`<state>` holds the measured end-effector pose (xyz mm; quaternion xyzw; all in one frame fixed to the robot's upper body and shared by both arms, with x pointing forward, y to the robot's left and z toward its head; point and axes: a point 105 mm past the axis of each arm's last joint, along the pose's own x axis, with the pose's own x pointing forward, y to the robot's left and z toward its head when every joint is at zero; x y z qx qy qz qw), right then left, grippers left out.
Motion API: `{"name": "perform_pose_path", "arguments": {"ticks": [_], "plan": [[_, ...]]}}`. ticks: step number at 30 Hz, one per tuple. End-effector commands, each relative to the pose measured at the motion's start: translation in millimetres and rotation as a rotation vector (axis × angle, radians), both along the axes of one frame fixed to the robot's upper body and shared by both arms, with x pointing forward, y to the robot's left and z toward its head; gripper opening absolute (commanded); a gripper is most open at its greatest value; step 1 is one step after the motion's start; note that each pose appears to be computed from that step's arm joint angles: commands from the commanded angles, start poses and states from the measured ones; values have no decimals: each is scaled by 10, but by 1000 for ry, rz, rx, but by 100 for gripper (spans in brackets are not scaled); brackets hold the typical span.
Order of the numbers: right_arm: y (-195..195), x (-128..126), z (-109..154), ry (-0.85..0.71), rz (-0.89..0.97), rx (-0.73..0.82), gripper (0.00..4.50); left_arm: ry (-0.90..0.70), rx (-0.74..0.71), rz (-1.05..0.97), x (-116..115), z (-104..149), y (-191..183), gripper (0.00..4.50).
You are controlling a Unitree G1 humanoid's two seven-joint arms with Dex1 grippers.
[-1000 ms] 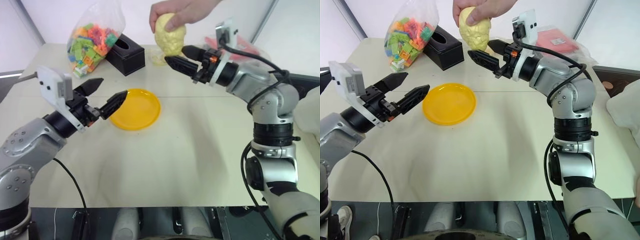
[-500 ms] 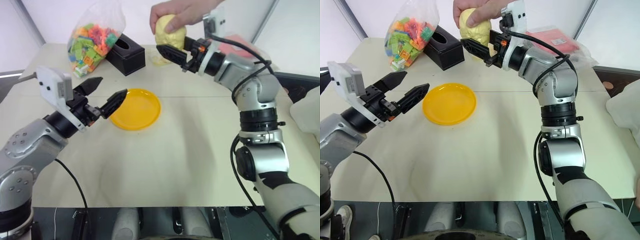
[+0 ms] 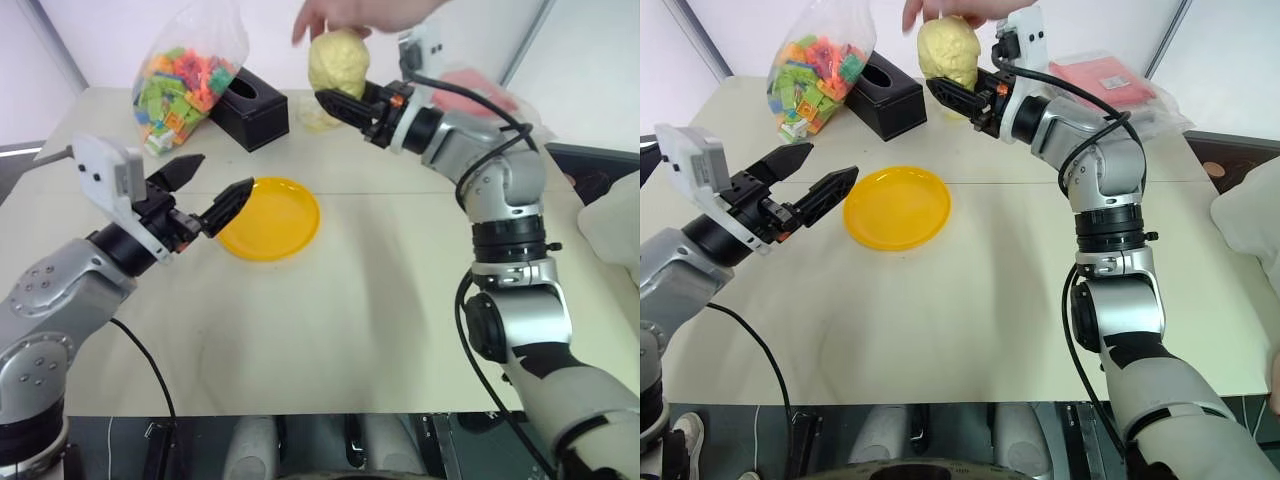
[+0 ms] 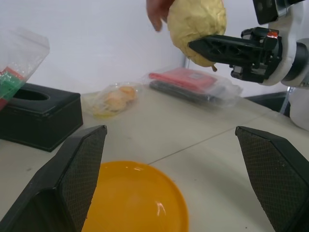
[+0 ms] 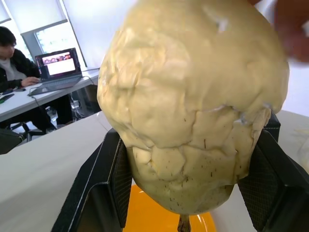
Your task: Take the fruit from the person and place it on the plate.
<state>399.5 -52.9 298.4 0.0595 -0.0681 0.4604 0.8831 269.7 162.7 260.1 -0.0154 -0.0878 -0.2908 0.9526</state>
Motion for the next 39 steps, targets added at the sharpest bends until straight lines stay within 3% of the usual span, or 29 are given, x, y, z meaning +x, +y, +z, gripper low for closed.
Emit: {"name": "perform_pose_path", "arguments": {"ticks": [1, 4, 11, 21, 28, 32, 39], "plan": [[128, -59, -90, 5, 4, -17, 235, -48, 15, 51, -55, 83, 84, 450], [341, -106, -522, 114, 17, -57, 235, -23, 27, 98, -82, 31, 186, 450], [636, -207, -1044, 169, 39, -136, 235, 4, 62, 171, -179, -19, 379, 450], [941, -122, -1259, 205, 41, -148, 235, 25, 67, 201, -272, -82, 418, 450], [1008, -17, -1520, 192, 8, -259, 235, 21, 73, 205, -302, -65, 399, 450], [1018, -22, -1486, 185, 27, -236, 424, 22, 72, 202, -301, -59, 394, 450], [757, -164, -1020, 66, 139, -143, 438, 28, 69, 169, -256, -67, 341, 450]]}}
